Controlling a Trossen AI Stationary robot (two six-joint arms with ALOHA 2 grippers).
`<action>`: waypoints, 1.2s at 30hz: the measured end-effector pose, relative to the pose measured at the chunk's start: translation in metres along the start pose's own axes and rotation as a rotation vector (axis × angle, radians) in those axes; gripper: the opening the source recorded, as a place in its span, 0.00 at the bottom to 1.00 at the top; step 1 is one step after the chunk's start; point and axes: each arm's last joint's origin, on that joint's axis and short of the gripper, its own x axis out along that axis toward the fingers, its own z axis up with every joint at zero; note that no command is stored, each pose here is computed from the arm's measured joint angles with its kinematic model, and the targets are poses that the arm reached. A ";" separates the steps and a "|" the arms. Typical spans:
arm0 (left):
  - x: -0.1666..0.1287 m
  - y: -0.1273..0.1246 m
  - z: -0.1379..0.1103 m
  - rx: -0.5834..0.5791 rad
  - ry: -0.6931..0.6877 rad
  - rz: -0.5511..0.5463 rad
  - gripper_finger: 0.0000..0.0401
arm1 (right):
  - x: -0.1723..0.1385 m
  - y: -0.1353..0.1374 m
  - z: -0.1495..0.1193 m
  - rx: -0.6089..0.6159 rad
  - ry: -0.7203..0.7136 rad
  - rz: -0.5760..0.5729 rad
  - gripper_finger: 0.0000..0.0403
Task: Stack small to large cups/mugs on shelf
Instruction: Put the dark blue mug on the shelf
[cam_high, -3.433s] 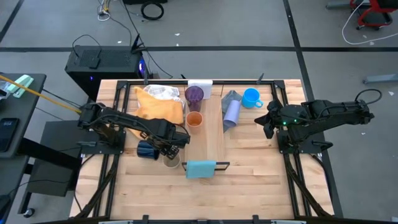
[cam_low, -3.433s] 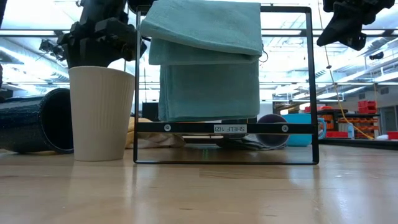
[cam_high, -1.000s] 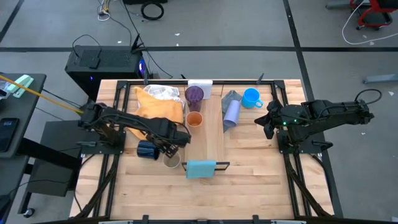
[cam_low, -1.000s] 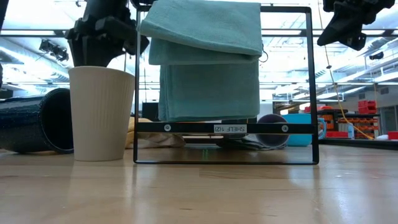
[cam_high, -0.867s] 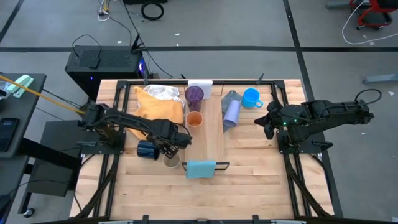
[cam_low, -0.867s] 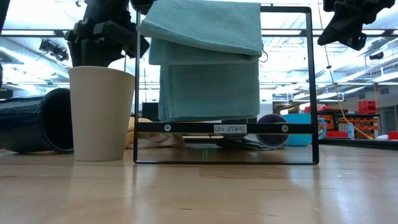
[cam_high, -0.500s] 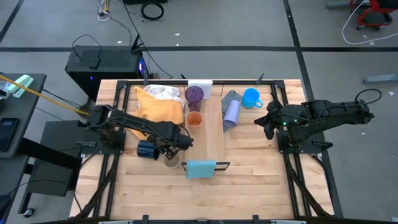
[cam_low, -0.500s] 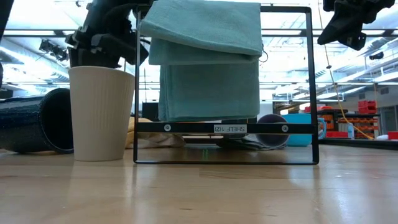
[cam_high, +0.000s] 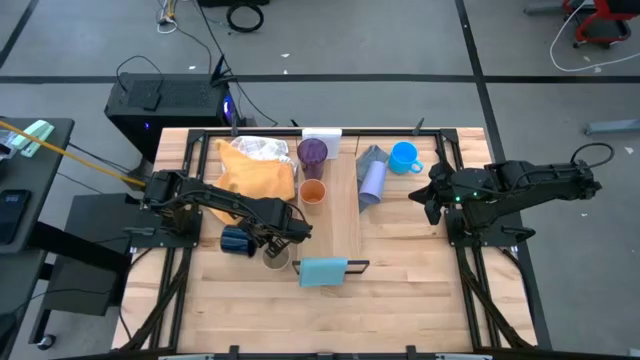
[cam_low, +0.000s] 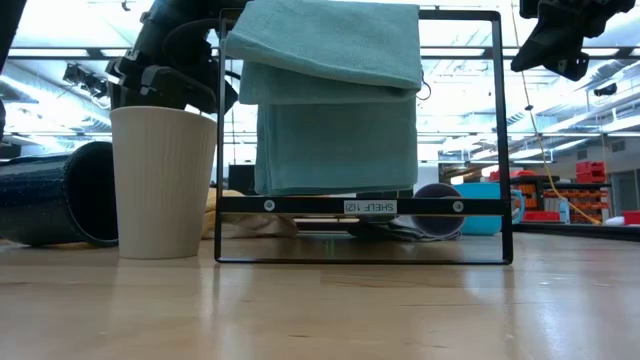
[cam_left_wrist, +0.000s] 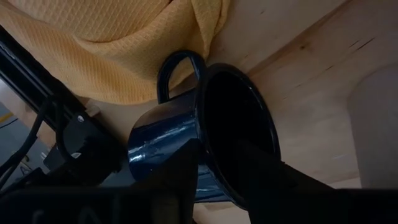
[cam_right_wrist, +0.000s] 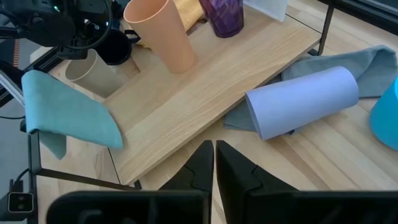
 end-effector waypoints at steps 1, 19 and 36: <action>0.000 0.000 0.000 0.002 -0.001 -0.001 0.29 | 0.000 0.000 0.000 0.000 0.000 0.000 0.06; 0.038 -0.002 -0.008 0.069 0.132 -0.017 0.22 | 0.000 0.000 0.000 0.002 0.004 0.006 0.06; 0.032 -0.002 -0.003 0.223 0.179 -0.110 0.23 | 0.000 0.000 0.000 0.011 0.004 0.006 0.06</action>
